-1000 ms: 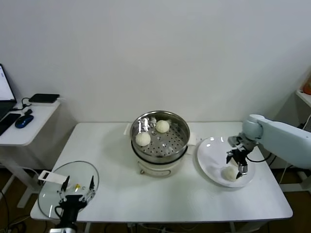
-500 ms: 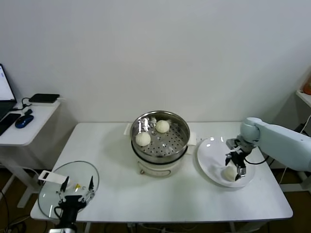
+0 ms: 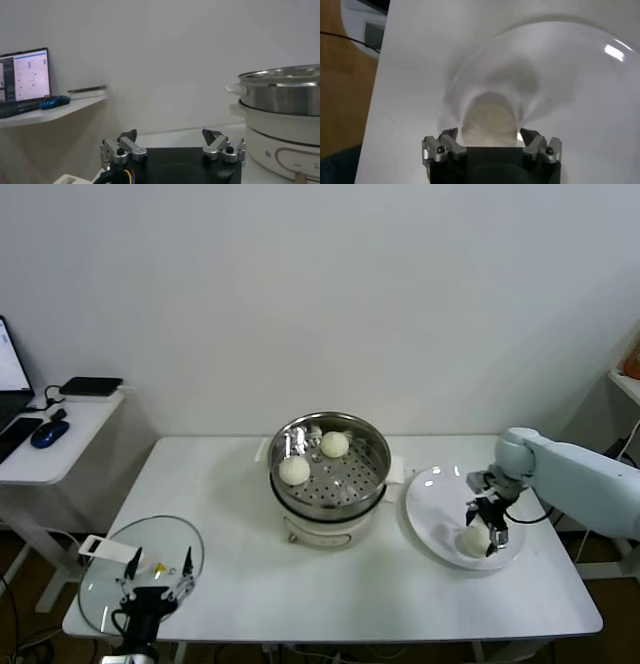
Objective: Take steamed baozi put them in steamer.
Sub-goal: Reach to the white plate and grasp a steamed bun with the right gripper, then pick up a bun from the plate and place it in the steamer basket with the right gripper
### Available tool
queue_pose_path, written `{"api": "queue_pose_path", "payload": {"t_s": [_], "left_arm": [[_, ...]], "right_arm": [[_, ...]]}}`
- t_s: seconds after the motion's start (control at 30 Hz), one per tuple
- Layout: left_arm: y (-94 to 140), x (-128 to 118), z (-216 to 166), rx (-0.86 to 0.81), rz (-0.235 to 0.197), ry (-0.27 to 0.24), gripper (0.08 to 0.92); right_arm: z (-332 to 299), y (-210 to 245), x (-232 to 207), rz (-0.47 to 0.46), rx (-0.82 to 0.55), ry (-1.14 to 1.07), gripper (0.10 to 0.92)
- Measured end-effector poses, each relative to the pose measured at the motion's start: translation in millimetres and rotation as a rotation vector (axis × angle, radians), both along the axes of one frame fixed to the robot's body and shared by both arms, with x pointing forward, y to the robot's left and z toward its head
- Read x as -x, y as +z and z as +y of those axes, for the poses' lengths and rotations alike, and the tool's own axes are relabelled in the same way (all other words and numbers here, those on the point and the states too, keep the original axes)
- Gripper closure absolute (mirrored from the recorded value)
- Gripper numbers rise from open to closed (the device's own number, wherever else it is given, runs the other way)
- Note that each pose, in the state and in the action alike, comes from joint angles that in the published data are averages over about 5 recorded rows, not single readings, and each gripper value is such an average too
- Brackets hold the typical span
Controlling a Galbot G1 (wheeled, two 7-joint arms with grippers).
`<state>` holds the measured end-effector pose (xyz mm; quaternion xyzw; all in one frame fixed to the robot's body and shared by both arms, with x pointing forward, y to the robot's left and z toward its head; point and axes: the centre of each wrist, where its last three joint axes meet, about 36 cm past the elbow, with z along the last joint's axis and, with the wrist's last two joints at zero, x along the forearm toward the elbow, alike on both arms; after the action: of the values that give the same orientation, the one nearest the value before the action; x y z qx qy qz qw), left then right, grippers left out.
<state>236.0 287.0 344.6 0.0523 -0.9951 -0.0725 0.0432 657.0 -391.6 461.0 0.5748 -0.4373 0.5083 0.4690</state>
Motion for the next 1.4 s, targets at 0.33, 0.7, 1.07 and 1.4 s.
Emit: {"api": "queue_pose_path", "payload": {"t_s": [0.33,0.7,1.07,1.4], "left_arm": [[0,1,0,0.0,0.001,0.002,0.177],[0,2,1,0.0,0.0,0.003,0.177],[1,0,0,0.0,-0.004,0.004,0.177],[2,1,0,-0.006,0.0,-0.002,0.177]], "right_arm": [[0,-2,2,0.002,0.001,0.003,0.326],[-1,3,3,-0.005,-0.004,0.01,0.331],[-2,34,2,-0.031,-0.01,0.075,0.335],[28,106,2,-0.113,0.0,0.299,0.335]]}}
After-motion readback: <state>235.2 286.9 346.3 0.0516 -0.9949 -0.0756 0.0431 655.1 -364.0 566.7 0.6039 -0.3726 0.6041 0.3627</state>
